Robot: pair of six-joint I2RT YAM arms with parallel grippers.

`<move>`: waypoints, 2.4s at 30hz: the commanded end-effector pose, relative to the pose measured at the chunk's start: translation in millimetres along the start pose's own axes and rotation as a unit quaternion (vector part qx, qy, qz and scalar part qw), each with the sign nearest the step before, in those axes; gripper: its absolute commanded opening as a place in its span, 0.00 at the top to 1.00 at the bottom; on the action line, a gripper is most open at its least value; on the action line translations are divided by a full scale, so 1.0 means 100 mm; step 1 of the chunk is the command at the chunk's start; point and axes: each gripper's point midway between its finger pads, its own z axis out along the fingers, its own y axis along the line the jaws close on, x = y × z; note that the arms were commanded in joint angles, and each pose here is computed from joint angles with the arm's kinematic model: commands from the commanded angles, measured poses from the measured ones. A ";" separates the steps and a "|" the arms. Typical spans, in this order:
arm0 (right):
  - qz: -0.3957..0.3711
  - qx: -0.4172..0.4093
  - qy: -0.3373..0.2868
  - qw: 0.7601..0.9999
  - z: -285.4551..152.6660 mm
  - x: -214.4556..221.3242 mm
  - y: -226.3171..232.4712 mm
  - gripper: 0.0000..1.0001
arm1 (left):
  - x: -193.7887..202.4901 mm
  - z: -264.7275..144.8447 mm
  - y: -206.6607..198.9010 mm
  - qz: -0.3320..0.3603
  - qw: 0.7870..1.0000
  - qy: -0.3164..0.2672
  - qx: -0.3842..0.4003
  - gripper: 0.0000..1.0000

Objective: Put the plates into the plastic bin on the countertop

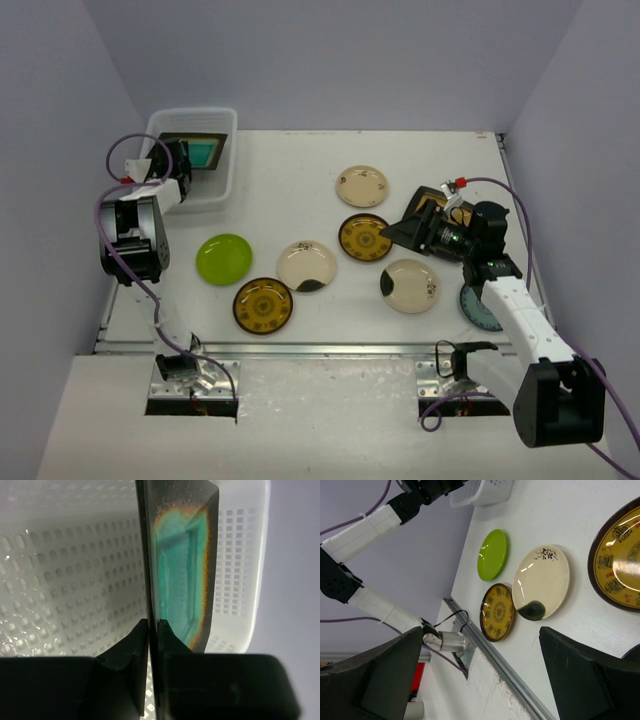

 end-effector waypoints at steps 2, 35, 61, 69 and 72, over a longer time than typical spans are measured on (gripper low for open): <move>-0.033 -0.008 -0.015 0.999 0.01 -0.13 0.10 0.01 | -0.15 -0.15 -1.09 -0.107 0.982 0.007 0.154 0.57; -0.045 0.035 -0.007 0.998 0.05 -0.30 0.03 0.01 | -0.30 -0.63 -0.62 0.022 0.990 0.142 0.013 0.00; 0.002 0.564 -0.091 0.821 -1.40 -1.32 -2.14 0.01 | 1.28 -3.38 0.44 0.381 0.767 0.446 0.260 0.00; 0.066 0.530 -0.028 0.845 -1.27 -1.08 -2.57 0.01 | 0.96 -3.54 0.63 0.459 0.739 0.398 0.291 0.00; 0.072 0.521 -0.032 0.850 -1.24 -1.02 -2.69 0.01 | 0.97 -3.64 0.67 0.451 0.728 0.399 0.327 0.00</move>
